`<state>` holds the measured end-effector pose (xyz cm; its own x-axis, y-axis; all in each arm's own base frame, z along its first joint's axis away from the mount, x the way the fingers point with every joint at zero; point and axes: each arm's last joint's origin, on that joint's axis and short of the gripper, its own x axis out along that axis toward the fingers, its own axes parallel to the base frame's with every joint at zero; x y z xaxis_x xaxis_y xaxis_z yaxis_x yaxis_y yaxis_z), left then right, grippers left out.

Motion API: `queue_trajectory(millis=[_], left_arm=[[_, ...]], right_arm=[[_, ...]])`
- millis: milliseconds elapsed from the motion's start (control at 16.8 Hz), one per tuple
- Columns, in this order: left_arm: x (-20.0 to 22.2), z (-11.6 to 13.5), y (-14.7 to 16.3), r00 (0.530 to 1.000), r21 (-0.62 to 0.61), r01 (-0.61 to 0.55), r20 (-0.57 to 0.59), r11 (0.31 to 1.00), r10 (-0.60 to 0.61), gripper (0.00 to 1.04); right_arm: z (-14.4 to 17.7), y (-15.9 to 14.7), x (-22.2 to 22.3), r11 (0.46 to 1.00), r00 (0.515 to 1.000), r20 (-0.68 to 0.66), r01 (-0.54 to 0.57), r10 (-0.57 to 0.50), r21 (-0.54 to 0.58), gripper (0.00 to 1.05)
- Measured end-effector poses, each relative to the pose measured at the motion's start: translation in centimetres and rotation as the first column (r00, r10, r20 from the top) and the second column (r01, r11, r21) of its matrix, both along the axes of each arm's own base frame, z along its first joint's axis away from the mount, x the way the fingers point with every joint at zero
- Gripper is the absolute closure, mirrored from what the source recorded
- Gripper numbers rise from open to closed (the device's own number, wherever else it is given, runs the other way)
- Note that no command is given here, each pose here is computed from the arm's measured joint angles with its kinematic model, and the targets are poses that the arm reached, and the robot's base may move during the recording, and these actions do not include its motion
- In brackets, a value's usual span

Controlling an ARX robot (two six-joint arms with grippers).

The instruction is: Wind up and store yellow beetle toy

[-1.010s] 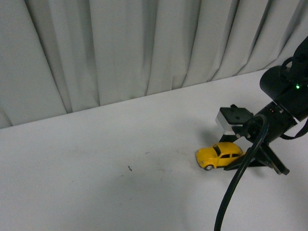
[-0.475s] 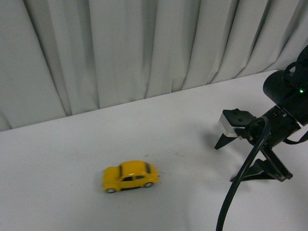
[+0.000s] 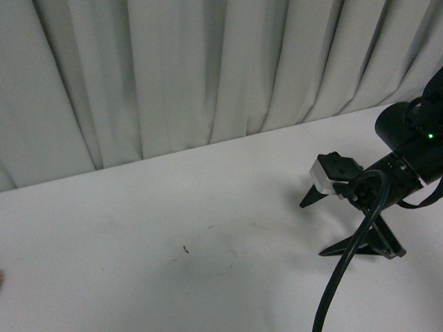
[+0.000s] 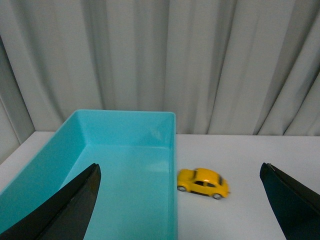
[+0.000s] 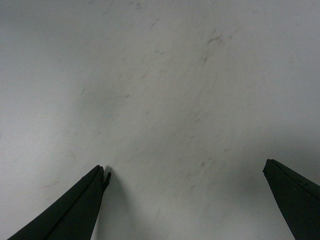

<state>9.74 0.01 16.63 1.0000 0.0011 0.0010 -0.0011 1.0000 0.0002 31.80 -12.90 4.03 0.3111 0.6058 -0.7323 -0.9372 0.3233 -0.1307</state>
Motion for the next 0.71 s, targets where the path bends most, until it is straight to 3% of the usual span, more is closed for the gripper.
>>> queue_trajectory(millis=[357,713], left_arm=[[0.0,0.0,0.0,1.000,0.000,0.000,0.000,1.000,0.000,0.07],[0.0,0.0,0.0,1.000,0.000,0.000,0.000,1.000,0.000,0.07]], right_arm=[[3.3,1.2,2.1,0.976,0.966,0.245,0.028,-0.082,0.218,0.07],[4.0,2.1,1.9,0.929,0.960,0.205,0.111,-0.193,0.352,0.07]])
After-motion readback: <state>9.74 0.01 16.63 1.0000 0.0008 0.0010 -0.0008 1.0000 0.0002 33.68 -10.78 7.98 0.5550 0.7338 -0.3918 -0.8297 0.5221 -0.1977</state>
